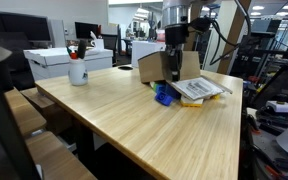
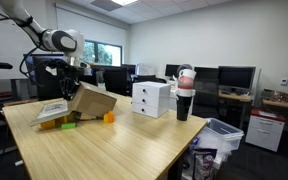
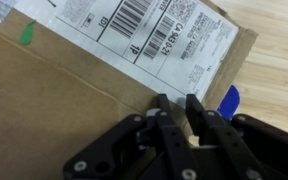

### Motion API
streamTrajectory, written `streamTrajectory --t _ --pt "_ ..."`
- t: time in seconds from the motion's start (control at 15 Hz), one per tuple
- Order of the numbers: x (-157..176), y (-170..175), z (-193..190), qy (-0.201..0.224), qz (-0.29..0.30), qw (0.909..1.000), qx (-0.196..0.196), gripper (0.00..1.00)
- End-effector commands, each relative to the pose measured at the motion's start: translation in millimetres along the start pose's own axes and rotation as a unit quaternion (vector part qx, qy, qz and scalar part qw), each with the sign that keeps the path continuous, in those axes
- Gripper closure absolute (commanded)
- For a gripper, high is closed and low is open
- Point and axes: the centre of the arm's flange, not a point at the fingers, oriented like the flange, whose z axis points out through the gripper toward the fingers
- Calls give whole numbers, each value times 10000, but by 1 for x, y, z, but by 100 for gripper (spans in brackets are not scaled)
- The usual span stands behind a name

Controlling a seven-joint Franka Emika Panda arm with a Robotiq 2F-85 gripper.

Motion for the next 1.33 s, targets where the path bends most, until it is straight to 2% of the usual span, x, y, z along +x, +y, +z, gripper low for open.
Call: streamTrajectory --t 0.0,0.47,0.6,0.8,1.27 --pt "-6 1 -10 228 -180 9996 -16 48" --pt "16 4 -31 790 -272 9965 -64 5" --pt "21 6 -36 916 -267 9954 -64 0" --pt "30 12 -40 1083 -251 9938 -99 0" --pt "62 57 -45 1281 82 9898 -622 0"
